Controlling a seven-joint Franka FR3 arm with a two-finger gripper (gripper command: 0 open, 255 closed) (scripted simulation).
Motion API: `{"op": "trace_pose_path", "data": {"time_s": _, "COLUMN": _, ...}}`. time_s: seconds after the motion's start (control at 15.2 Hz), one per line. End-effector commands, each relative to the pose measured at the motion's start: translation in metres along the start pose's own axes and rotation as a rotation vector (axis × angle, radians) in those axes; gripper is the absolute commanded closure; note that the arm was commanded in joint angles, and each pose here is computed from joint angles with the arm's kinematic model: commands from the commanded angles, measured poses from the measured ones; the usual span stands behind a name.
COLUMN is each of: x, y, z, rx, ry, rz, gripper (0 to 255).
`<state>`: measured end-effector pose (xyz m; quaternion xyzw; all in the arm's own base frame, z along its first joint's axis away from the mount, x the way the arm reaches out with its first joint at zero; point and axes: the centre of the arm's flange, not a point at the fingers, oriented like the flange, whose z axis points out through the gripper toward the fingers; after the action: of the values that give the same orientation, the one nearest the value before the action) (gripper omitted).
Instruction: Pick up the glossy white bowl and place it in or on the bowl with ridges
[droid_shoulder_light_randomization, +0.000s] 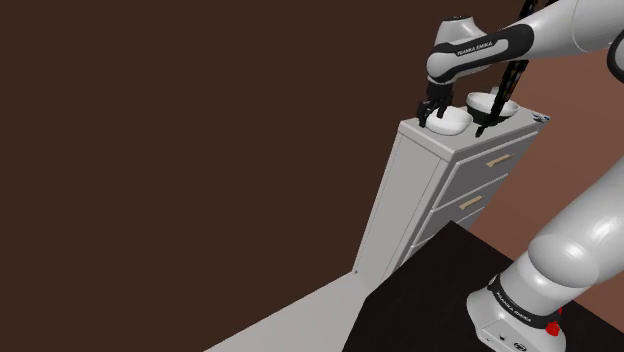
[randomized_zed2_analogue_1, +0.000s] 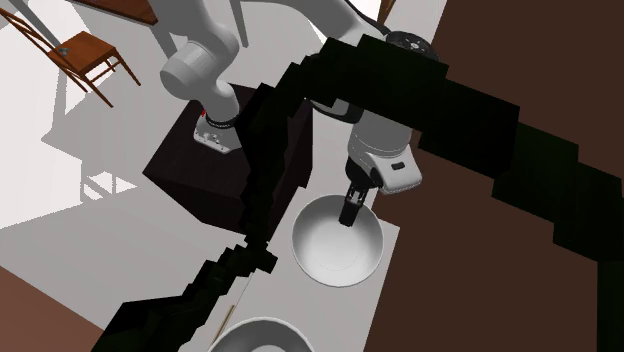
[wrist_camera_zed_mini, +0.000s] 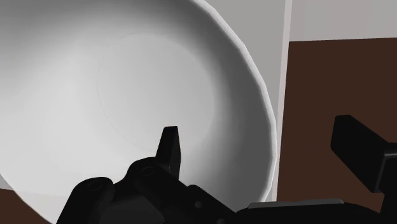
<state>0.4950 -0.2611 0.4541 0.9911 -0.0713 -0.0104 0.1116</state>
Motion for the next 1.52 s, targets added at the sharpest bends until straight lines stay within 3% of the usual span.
{"op": "trace_pose_path", "data": {"time_s": 0.0, "x": 0.000, "y": 0.000, "z": 0.001, "rx": 0.000, "ry": 0.000, "rz": 0.000, "gripper": 0}}
{"op": "trace_pose_path", "data": {"time_s": 0.26, "x": 0.000, "y": 0.000, "z": 0.001, "rx": 0.000, "ry": 0.000, "rz": 0.000, "gripper": 0}}
{"op": "trace_pose_path", "data": {"time_s": 0.33, "x": 0.000, "y": 0.000, "z": 0.001, "rx": 0.000, "ry": 0.000, "rz": 0.000, "gripper": 255}}
{"op": "trace_pose_path", "data": {"time_s": 0.92, "x": 0.000, "y": 0.000, "z": 0.001, "rx": 0.000, "ry": 0.000, "rz": 0.000, "gripper": 255}}
{"op": "trace_pose_path", "data": {"time_s": 1.45, "x": 0.000, "y": 0.009, "z": -0.040, "rx": 0.000, "ry": 0.000, "rz": 0.000, "gripper": 255}}
